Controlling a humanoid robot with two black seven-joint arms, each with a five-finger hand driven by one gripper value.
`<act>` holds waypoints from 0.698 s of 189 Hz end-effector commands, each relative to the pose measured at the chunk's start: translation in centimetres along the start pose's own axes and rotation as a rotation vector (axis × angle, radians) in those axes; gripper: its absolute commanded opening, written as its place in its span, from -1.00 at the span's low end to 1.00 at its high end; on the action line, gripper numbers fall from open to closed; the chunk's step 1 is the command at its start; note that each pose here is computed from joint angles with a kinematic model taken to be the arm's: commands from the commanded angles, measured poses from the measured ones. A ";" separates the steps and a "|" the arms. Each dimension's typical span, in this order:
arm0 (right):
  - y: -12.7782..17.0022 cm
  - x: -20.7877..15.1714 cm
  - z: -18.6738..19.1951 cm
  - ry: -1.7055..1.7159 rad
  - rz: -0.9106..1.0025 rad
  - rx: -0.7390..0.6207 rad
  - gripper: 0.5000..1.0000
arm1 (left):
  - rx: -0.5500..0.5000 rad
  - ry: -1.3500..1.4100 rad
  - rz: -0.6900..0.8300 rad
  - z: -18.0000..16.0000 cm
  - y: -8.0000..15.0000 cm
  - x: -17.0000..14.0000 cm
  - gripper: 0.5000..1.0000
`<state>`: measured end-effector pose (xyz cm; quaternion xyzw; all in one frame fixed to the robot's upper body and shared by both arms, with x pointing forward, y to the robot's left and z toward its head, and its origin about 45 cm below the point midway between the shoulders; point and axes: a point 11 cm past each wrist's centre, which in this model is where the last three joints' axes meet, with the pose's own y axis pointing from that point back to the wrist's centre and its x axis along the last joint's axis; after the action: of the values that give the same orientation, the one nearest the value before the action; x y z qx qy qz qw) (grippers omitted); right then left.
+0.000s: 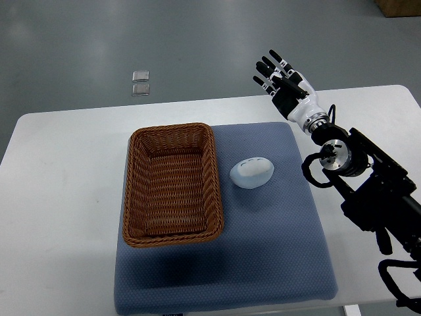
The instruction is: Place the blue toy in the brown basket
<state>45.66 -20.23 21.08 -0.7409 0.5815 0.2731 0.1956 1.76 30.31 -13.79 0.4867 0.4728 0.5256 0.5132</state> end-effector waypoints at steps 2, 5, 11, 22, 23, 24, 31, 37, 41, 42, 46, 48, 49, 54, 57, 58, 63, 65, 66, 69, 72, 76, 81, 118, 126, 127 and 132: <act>0.0 0.0 0.0 0.000 0.000 0.000 0.61 | 0.000 0.000 0.000 0.0 0.0 0.0 1.00; 0.0 0.0 0.0 0.000 0.000 0.000 0.61 | 0.000 0.000 0.000 0.0 0.0 0.0 1.00; 0.0 -0.1 0.0 0.000 -0.001 0.000 0.61 | 0.000 0.000 0.000 0.0 0.0 0.0 1.00; 0.0 -0.1 0.0 0.001 -0.003 -0.002 0.61 | 0.000 0.000 0.000 0.0 0.0 0.0 1.00; 0.0 -0.2 0.0 0.001 -0.006 0.000 0.61 | 0.000 0.000 0.000 0.0 0.0 0.0 1.00; 0.0 -0.2 0.0 0.001 -0.006 0.000 0.61 | 0.000 0.000 0.000 0.0 0.0 0.0 1.00; -0.1 -0.4 0.0 0.010 -0.018 -0.004 0.61 | 0.000 0.000 0.000 0.0 0.0 0.0 1.00; -0.1 -0.7 0.1 0.018 -0.031 -0.010 0.61 | 0.000 0.000 0.002 0.0 0.0 0.1 1.00; -0.2 -0.9 0.0 0.030 -0.040 -0.013 0.61 | 0.000 0.000 0.002 0.0 0.0 0.1 1.00; -0.2 -0.9 0.0 0.030 -0.040 -0.013 0.61 | 0.000 0.000 0.002 0.0 0.0 0.1 1.00; -0.2 -1.0 -0.1 0.042 -0.048 -0.016 0.61 | 0.000 0.000 0.002 0.0 0.0 0.1 1.00; -0.2 -1.2 -0.1 0.050 -0.054 -0.019 0.61 | 0.000 0.000 0.002 0.0 0.0 0.1 1.00; -0.2 -1.2 -0.1 0.058 -0.059 -0.023 0.61 | 0.000 0.000 0.002 0.0 0.0 0.1 1.00; -0.4 -1.7 -0.2 0.085 -0.080 -0.033 0.61 | 0.000 0.000 0.002 0.0 0.0 0.1 1.00; -0.6 -2.3 -0.6 0.123 -0.109 -0.041 0.61 | 0.000 0.000 0.002 0.0 0.0 0.1 1.00; -0.6 -2.3 -0.6 0.124 -0.109 -0.041 0.61 | 0.000 0.000 0.002 0.0 0.0 0.1 1.00; -0.8 -2.9 -1.1 0.197 -0.149 -0.060 0.61 | 0.000 0.000 0.002 0.0 0.0 0.1 1.00; -0.8 -3.1 -1.3 0.221 -0.163 -0.066 0.61 | 0.000 0.000 0.002 0.0 0.0 0.1 1.00; -0.8 -3.1 -1.3 0.222 -0.163 -0.066 0.61 | 0.000 0.000 0.002 0.0 0.0 0.1 1.00; -0.9 -3.2 -2.0 0.274 -0.182 -0.074 0.61 | 0.000 0.000 0.002 0.0 0.0 0.1 1.00; -0.9 -3.3 -2.2 0.301 -0.193 -0.081 0.61 | 0.000 0.000 0.002 0.0 0.0 0.1 1.00; -1.0 -3.6 -2.8 0.353 -0.216 -0.089 0.61 | 0.000 0.000 0.002 0.0 0.0 0.1 1.00; -1.1 -4.0 -3.7 0.438 -0.253 -0.107 0.61 | 0.000 0.000 0.002 0.0 0.0 0.1 1.00; -1.9 -8.7 -7.8 1.113 -0.496 -0.310 0.61 | -0.002 0.000 -0.001 0.1 0.0 -0.1 1.00; -1.7 -9.4 -8.1 1.253 -0.529 -0.381 0.61 | -0.002 0.000 -0.003 0.1 0.0 -0.1 1.00; -1.6 -9.5 -8.1 1.284 -0.537 -0.401 0.61 | -0.002 0.000 -0.005 0.1 0.0 -0.2 1.00; -1.4 -9.8 -8.3 1.345 -0.552 -0.440 0.61 | -0.003 -0.002 -0.006 0.2 0.0 -0.2 1.00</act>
<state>47.36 -17.77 31.98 -0.9081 0.3756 -0.0997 -0.1563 1.79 30.32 -13.79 0.4866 0.4725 0.5258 0.5133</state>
